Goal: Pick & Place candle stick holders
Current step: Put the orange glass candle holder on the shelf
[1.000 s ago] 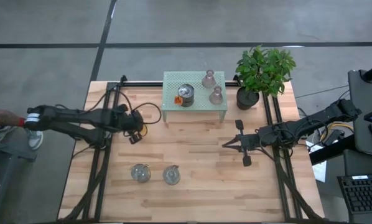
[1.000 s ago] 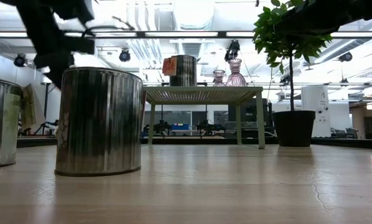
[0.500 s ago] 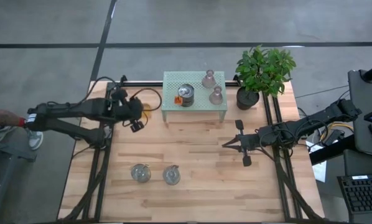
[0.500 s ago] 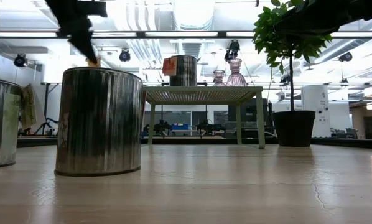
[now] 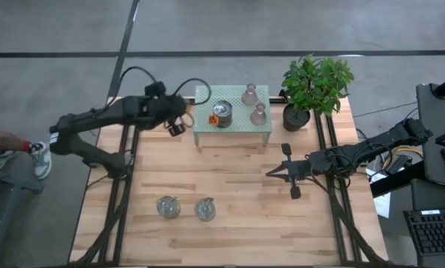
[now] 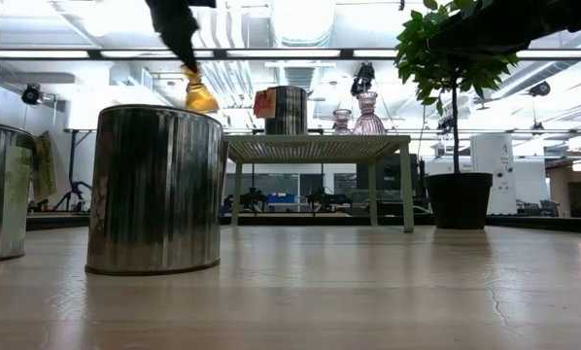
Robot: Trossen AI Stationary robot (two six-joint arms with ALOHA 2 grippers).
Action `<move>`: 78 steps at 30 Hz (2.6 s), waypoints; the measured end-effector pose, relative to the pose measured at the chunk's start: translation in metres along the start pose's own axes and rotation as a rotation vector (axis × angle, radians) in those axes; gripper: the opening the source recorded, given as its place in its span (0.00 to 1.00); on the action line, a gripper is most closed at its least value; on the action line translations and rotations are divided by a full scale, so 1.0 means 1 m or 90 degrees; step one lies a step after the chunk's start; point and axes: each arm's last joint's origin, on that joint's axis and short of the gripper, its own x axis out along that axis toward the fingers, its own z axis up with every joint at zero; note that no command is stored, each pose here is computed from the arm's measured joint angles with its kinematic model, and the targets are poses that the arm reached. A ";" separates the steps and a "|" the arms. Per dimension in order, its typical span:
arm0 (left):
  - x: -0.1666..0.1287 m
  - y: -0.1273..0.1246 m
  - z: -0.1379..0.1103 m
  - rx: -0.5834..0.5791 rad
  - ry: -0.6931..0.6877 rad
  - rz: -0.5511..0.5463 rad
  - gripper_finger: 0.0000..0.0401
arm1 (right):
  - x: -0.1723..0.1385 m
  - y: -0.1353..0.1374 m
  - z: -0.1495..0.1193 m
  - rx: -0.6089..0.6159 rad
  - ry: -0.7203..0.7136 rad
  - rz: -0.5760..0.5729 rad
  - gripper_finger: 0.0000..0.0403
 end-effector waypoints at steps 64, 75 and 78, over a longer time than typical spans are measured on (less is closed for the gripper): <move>0.130 -0.020 0.174 0.244 -0.107 -0.067 0.08 | 0.001 0.001 -0.008 -0.004 0.015 0.001 0.02; 0.104 0.010 0.170 0.017 -0.144 -0.141 0.08 | 0.001 0.001 -0.011 -0.007 0.019 0.002 0.02; 0.103 0.014 0.168 -0.013 -0.132 -0.116 0.08 | 0.001 0.001 -0.011 -0.007 0.020 0.002 0.02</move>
